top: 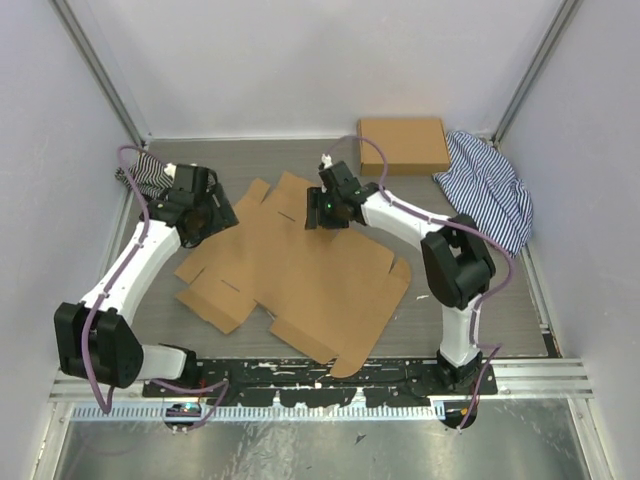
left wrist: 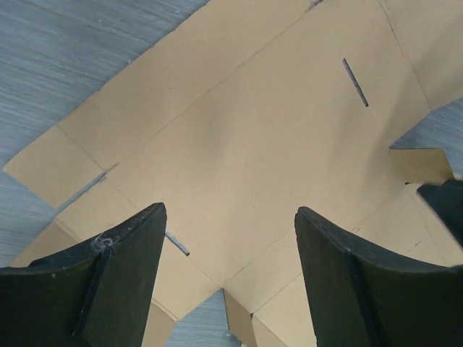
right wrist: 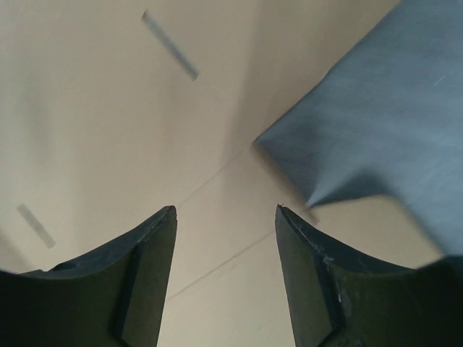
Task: Fold the paper box
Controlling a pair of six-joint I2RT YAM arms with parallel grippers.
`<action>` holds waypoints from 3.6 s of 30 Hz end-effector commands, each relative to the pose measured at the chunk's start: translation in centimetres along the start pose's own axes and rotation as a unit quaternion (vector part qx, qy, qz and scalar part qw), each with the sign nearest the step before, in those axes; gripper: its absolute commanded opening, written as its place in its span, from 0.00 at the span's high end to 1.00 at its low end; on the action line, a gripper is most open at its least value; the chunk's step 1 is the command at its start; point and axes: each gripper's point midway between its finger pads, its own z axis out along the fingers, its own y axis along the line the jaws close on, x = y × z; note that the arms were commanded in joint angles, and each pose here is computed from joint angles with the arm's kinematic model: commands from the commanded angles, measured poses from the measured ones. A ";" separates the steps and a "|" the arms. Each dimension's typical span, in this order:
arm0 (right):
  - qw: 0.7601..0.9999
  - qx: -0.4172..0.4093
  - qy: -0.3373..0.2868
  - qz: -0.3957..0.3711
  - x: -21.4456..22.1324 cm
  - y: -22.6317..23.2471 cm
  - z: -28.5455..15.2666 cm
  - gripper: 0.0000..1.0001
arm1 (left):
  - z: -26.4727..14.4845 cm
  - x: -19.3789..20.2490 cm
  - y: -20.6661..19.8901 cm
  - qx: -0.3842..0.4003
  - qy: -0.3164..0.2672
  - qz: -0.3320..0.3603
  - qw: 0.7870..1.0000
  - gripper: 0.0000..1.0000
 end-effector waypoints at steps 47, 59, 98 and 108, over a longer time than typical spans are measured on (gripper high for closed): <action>0.928 -0.241 -0.211 -0.192 -16.0 10.4 16.1 0.25 | -3.1 1.6 4.3 0.060 -0.041 -0.044 0.996 0.27; 0.913 -0.267 -0.234 -0.202 -15.5 11.7 16.5 0.63 | -2.7 1.7 4.3 0.060 -0.037 -0.046 0.996 0.27; 0.857 -0.229 -0.345 -0.306 -13.9 11.9 -14.4 0.99 | -9.7 -6.3 -7.6 0.348 -0.133 0.107 0.922 0.22; 0.849 -0.237 -0.347 -0.320 -12.0 11.1 -17.6 0.99 | -8.1 -4.4 -9.4 0.414 -0.071 0.106 0.901 0.24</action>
